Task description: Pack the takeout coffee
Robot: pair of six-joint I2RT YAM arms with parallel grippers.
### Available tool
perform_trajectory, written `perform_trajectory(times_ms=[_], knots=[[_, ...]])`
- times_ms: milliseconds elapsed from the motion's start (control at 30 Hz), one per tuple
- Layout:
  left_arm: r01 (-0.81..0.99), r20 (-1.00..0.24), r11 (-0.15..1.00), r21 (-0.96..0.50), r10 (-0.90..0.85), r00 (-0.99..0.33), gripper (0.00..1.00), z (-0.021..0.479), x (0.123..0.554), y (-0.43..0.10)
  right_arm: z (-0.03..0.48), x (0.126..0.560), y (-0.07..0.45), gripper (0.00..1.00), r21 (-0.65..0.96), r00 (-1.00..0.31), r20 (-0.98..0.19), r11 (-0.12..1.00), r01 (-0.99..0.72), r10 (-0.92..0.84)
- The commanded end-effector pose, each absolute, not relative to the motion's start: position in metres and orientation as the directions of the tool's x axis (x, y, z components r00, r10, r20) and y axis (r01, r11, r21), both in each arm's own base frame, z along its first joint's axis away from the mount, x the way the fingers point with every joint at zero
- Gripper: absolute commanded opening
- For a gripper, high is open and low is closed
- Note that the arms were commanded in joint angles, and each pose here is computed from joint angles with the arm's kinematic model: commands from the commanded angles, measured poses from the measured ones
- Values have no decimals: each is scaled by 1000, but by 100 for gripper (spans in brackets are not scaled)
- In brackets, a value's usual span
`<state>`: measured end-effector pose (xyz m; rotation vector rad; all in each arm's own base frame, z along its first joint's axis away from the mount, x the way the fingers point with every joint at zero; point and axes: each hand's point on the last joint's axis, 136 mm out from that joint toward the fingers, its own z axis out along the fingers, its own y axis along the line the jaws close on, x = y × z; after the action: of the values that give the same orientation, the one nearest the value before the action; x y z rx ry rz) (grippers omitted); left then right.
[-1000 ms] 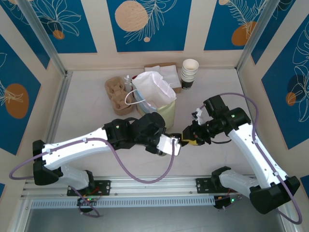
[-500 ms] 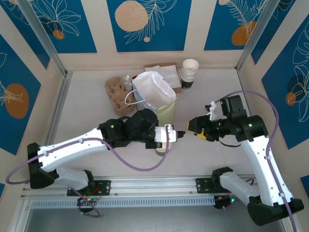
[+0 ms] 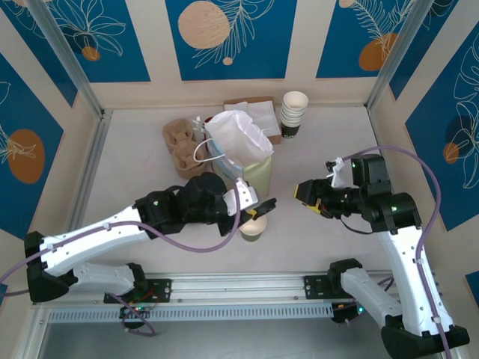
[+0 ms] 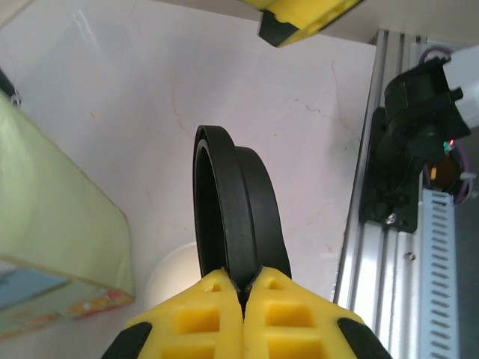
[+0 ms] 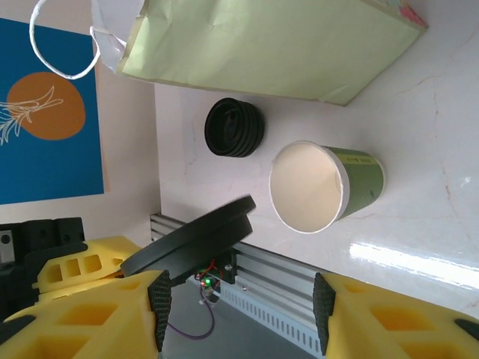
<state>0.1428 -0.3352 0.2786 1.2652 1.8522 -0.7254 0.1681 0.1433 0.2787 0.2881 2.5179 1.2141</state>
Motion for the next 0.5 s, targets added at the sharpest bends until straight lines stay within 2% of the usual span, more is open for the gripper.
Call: perform_trajectory(times_ms=[0,200,333,467], knots=[[881,-827,422,-215,401,-394,2,281,143,-324,276,168,151,54,828,-934,-158,558,52,322],[786,-778,490,-376,293,-555,2,275,147,-307,263,167,157,54,847,-943,-109,527,78,315],[748,-732,467,-472,266,-628,2,265,144,-305,249,167,161,54,856,-946,-82,509,94,312],[668,-661,491,-558,223,-716,2,247,151,-300,235,169,166,51,862,-952,-55,496,106,300]])
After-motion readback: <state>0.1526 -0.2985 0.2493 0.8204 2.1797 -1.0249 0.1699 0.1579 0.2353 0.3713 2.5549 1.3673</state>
